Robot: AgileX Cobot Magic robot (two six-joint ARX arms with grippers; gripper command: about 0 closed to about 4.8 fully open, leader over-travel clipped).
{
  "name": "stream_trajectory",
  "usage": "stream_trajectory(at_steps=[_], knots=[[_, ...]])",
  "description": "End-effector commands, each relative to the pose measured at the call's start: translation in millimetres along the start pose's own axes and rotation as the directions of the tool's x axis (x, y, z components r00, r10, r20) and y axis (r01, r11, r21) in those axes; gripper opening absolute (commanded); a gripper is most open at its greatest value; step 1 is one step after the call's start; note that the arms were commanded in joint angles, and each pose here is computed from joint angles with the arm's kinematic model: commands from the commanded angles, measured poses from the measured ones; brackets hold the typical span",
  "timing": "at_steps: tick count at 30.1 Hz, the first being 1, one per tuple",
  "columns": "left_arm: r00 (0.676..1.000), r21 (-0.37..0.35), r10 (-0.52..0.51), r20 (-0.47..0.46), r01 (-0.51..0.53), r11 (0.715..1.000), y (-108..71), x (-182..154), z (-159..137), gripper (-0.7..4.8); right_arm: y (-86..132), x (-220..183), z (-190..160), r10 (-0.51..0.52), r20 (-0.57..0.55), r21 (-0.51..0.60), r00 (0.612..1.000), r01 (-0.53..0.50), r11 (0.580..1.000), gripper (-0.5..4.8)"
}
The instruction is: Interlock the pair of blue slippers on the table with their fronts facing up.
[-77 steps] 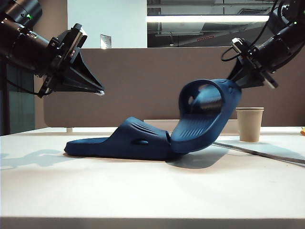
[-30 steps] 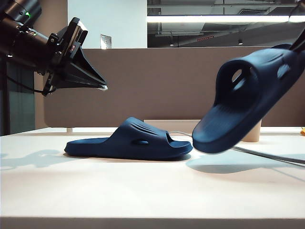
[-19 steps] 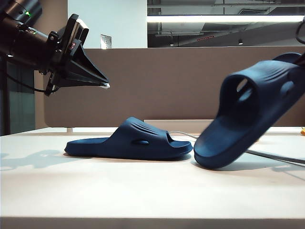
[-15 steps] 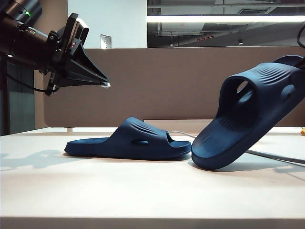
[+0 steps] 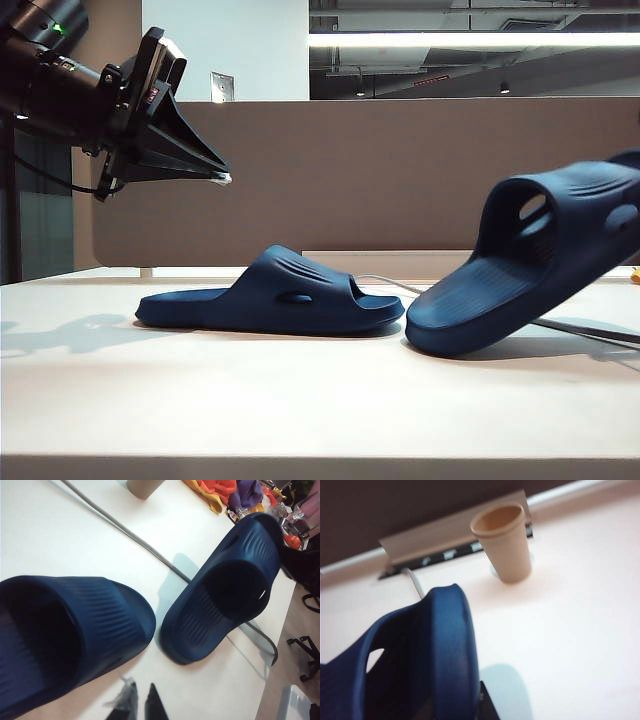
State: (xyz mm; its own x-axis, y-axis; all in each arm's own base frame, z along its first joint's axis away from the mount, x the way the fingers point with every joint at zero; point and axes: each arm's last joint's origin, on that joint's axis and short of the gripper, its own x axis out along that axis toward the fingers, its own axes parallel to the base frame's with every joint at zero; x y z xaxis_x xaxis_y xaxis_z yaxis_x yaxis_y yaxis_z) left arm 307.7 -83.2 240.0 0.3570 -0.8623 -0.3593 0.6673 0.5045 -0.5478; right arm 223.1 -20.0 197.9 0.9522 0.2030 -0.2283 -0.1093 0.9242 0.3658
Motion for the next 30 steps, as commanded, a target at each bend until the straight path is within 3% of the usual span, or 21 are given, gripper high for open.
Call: stream_trajectory(at_steps=[1, 30], knots=[[1.0, 0.011, -0.013, 0.005, 0.013, 1.0, -1.4, -0.5, 1.6, 0.29, -2.3, 1.8, -6.9, -0.011, -0.04, -0.028, 0.999, 0.01, 1.0, 0.21], [1.0, 0.006, -0.016, 0.002, 0.016, 1.0, -1.4, -0.5, 1.3, 0.29, -25.3, 27.4, -52.0, -0.06, -0.282, 0.016, 0.958, 0.067, 0.998, 0.21]])
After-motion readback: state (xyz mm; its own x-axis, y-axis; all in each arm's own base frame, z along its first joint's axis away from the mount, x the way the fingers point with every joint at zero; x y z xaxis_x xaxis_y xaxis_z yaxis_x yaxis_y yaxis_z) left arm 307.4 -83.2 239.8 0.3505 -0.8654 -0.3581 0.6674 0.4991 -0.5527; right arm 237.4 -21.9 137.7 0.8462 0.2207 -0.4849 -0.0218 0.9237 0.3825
